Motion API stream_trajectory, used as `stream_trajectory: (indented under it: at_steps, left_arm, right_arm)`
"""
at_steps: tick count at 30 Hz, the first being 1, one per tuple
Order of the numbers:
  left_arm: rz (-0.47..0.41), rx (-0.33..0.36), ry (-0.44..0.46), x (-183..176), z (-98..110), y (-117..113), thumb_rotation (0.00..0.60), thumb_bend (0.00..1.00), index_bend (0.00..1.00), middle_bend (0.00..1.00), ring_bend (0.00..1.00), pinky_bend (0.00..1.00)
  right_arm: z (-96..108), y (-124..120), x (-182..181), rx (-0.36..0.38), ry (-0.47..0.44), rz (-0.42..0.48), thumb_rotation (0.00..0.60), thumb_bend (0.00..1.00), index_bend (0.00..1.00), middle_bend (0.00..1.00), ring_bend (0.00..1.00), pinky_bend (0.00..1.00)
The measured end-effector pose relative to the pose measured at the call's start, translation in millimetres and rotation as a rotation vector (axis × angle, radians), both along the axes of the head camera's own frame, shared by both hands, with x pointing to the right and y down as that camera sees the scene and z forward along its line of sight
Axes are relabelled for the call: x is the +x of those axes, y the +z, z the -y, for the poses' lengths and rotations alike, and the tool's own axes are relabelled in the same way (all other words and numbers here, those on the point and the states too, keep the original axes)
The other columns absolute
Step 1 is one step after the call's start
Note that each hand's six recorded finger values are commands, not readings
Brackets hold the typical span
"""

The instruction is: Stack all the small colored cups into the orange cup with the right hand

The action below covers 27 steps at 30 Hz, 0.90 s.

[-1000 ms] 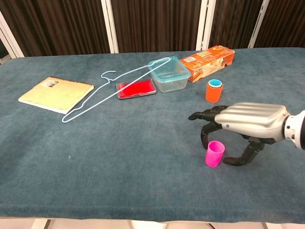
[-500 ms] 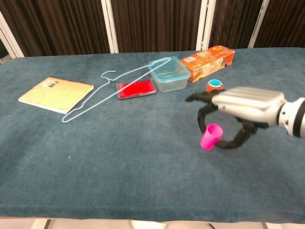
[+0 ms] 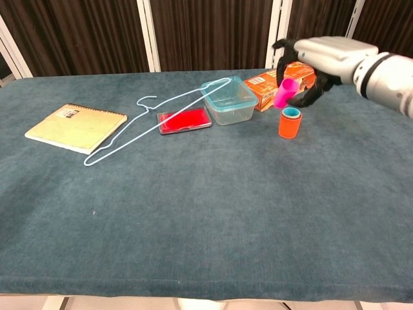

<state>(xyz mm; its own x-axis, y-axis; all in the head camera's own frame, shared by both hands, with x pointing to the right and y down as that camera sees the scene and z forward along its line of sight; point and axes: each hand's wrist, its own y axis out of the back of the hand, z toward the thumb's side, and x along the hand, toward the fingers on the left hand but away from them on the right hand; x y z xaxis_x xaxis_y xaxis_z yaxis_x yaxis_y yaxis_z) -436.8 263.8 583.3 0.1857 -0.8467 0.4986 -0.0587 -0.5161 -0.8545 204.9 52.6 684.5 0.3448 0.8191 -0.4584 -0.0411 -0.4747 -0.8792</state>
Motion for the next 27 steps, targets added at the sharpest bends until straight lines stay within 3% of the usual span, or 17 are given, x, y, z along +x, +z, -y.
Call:
stream_trajectory:
  at_steps: [7,21,24,27]
  left_arm:
    - [0.001,0.001,-0.002,-1,1,0,0.600,0.46,0.00,0.00,0.00,0.09]
    - [-0.001,0.001,-0.001,-1,-1,0,0.600,0.46,0.00,0.00,0.00,0.09]
    - [-0.001,-0.001,-0.002,-1,-1,0,0.600,0.46,0.00,0.00,0.00,0.09]
    - [-0.001,-0.001,-0.003,-1,-2,-1,0.600,0.46,0.00,0.00,0.00,0.09]
  right_arm:
    - [27,18,9,0.024,0.086,-0.082,0.600,0.44,0.67,0.14,0.00,0.01]
    - [21,42,15,-0.029,0.090,-0.140,0.600,0.44,0.62,0.14,0.00,0.01]
    - [18,46,16,-0.038,0.086,-0.150,0.600,0.44,0.52,0.13,0.00,0.01]
    - [16,49,18,-0.061,0.088,-0.165,0.600,0.44,0.22,0.04,0.00,0.00]
